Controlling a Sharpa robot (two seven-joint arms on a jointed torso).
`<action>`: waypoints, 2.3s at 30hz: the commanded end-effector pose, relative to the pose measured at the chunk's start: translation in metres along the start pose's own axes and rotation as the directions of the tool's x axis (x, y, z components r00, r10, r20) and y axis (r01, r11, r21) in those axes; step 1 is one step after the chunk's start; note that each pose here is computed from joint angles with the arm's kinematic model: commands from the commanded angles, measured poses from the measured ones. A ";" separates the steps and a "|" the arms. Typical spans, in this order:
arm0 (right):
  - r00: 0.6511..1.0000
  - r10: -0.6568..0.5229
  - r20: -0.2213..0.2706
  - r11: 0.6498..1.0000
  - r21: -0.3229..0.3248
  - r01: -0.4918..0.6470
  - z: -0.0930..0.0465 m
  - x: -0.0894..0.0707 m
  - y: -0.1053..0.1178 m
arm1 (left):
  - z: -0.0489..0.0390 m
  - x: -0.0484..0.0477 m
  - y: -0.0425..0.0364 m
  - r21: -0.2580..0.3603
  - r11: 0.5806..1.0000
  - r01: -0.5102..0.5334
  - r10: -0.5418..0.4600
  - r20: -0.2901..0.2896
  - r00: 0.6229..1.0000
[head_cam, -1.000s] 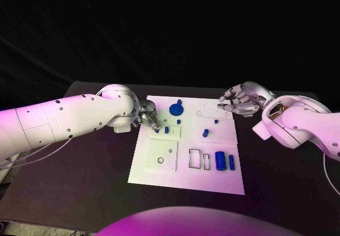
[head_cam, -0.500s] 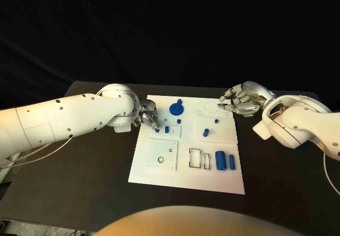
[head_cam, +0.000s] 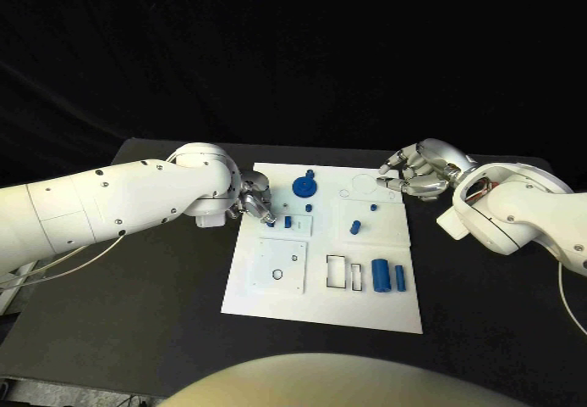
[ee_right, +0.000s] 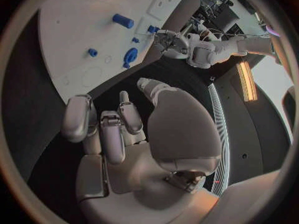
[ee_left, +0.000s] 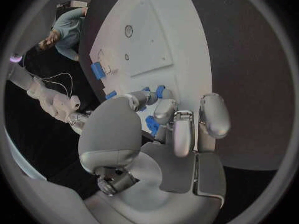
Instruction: Assemble the parts on the task board
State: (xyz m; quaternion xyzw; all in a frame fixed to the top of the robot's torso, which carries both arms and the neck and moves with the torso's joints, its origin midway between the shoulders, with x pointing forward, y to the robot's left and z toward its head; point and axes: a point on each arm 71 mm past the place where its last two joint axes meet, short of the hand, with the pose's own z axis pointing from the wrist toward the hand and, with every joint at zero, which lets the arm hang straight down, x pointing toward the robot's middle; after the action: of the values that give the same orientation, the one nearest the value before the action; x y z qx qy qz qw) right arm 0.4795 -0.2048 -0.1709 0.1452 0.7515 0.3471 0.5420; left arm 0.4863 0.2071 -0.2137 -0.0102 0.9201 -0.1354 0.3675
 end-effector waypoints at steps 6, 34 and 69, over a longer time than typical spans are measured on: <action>1.000 -0.006 -0.012 1.000 -0.006 0.006 0.000 0.001 0.000 | 0.0011 0.0032 -0.0017 0.002 1.000 0.005 -0.005 -0.024 1.000; 1.000 -0.005 -0.009 1.000 -0.005 0.005 0.000 0.001 0.000 | 0.0041 0.0020 -0.0031 0.000 1.000 0.028 -0.028 -0.023 0.999; 1.000 -0.003 0.002 1.000 -0.002 0.003 -0.001 -0.001 -0.001 | 0.0044 -0.0018 0.0057 -0.025 0.998 0.058 -0.058 0.003 0.998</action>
State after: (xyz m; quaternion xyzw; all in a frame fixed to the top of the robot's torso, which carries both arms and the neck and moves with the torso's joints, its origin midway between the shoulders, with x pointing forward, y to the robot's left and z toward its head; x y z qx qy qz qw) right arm 0.4796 -0.2071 -0.1711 0.1472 0.7509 0.3456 0.5432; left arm 0.4909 0.2128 -0.2177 -0.0362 0.9225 -0.1293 0.3618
